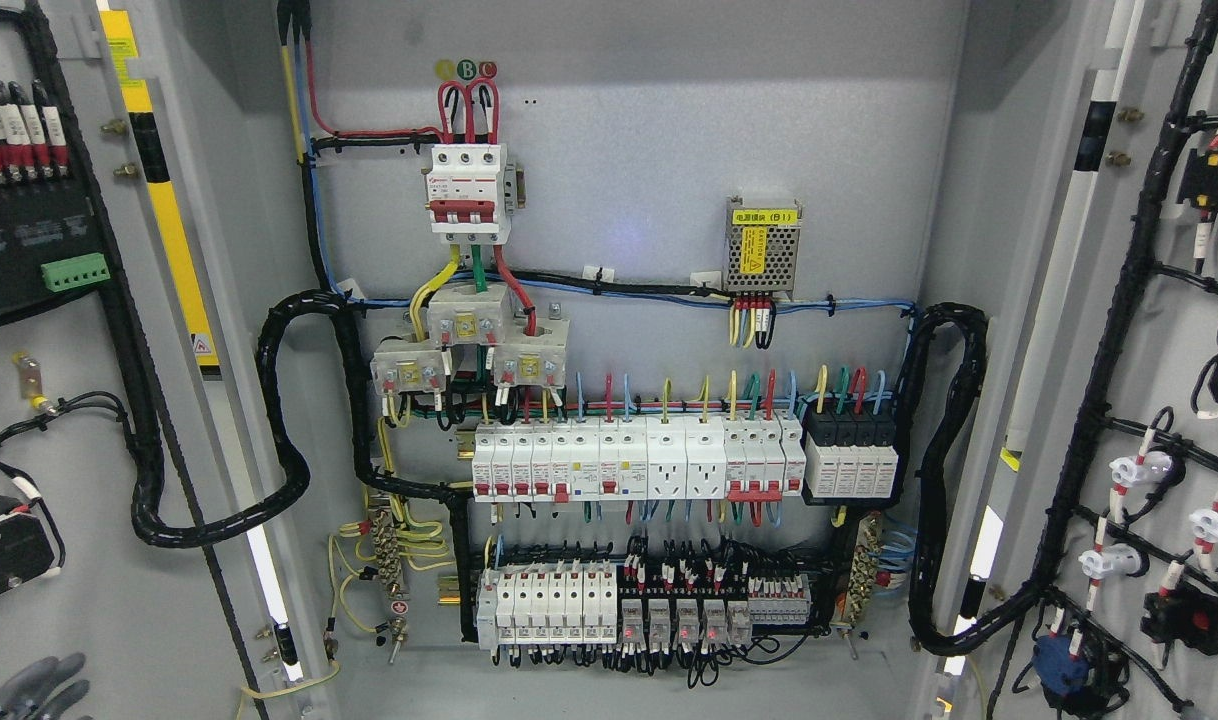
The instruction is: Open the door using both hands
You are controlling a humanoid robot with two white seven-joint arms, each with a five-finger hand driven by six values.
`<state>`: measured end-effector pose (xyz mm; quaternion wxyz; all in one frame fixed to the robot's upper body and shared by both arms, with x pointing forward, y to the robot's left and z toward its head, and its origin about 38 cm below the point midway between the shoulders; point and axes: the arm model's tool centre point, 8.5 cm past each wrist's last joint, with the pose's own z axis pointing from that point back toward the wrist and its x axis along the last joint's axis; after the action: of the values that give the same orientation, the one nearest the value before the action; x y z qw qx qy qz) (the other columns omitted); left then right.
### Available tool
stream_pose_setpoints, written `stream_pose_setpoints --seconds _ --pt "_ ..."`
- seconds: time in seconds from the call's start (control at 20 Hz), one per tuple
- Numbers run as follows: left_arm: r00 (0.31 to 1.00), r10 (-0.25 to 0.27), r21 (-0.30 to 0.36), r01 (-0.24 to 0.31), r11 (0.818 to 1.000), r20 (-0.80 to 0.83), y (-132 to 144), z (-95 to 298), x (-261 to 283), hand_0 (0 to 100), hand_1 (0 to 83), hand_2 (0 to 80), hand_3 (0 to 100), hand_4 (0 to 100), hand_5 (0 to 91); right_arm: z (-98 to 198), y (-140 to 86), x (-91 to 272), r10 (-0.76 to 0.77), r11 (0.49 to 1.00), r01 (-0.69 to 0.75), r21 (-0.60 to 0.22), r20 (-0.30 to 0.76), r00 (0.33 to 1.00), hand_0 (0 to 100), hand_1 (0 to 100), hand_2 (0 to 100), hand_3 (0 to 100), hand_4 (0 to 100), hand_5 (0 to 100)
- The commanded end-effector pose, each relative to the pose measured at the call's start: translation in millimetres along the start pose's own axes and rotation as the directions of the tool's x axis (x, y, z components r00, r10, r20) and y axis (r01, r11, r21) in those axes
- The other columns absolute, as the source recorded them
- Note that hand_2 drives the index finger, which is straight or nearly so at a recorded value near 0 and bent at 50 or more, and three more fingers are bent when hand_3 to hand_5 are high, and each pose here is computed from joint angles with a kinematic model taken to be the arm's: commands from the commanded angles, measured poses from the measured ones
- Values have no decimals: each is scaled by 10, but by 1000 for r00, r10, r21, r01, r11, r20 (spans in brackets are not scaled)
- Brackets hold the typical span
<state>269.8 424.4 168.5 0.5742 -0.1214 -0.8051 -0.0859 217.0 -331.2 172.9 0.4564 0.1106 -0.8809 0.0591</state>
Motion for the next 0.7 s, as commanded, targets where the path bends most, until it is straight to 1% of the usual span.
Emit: stream_pose_setpoints --seconds 0.0,0.05,0.1,0.2,0.25,0.3,0.4,0.45,0.5,0.55,0.65 --pt "961 204 -119 -227 967 -185 -1184 122 -799 120 556 0 0 0 0 217 632 -696 -147 983 165 84 -189 971 0 500 40 0 0 0" --pt "941 240 -57 -260 964 -241 -1289 254 -1026 120 556 0 0 0 0 293 681 -829 -148 982 171 84 -231 962 0 500 40 0 0 0" --pt "910 278 21 -285 958 -307 -1387 425 -1288 120 556 0 0 0 0 364 743 -944 -161 979 187 76 -264 951 0 500 40 0 0 0" --pt "842 330 140 -300 944 -427 -1575 756 -1773 120 556 0 0 0 0 541 855 -1201 -195 973 226 54 -342 919 0 500 40 0 0 0" --pt "797 352 194 -294 936 -491 -1664 959 -2016 120 556 0 0 0 0 658 903 -1335 -209 969 243 41 -388 898 0 500 40 0 0 0" --pt "736 377 255 -280 926 -562 -1740 1226 -2271 120 556 0 0 0 0 800 933 -1466 -216 967 255 30 -440 872 0 500 40 0 0 0" --pt "619 430 350 -255 901 -657 -1888 1701 -2620 120 556 0 0 0 0 1203 986 -1774 -192 970 243 13 -573 797 0 500 40 0 0 0" --pt "568 446 386 -231 893 -692 -1953 1903 -2745 120 556 0 0 0 0 1399 1011 -1896 -170 973 230 13 -631 757 0 500 40 0 0 0" --pt "530 450 423 -180 888 -719 -1981 2116 -2848 120 556 0 0 0 0 1603 1032 -2000 -150 975 220 16 -684 714 0 500 40 0 0 0" --pt "505 446 444 -133 886 -739 -1997 2257 -2919 120 556 0 0 0 0 1847 1033 -2099 -130 977 211 15 -743 656 0 500 40 0 0 0" --pt "409 456 481 -48 876 -790 -2095 2631 -3036 120 556 0 0 0 0 2223 1044 -2239 -133 979 205 -20 -819 557 0 500 40 0 0 0"
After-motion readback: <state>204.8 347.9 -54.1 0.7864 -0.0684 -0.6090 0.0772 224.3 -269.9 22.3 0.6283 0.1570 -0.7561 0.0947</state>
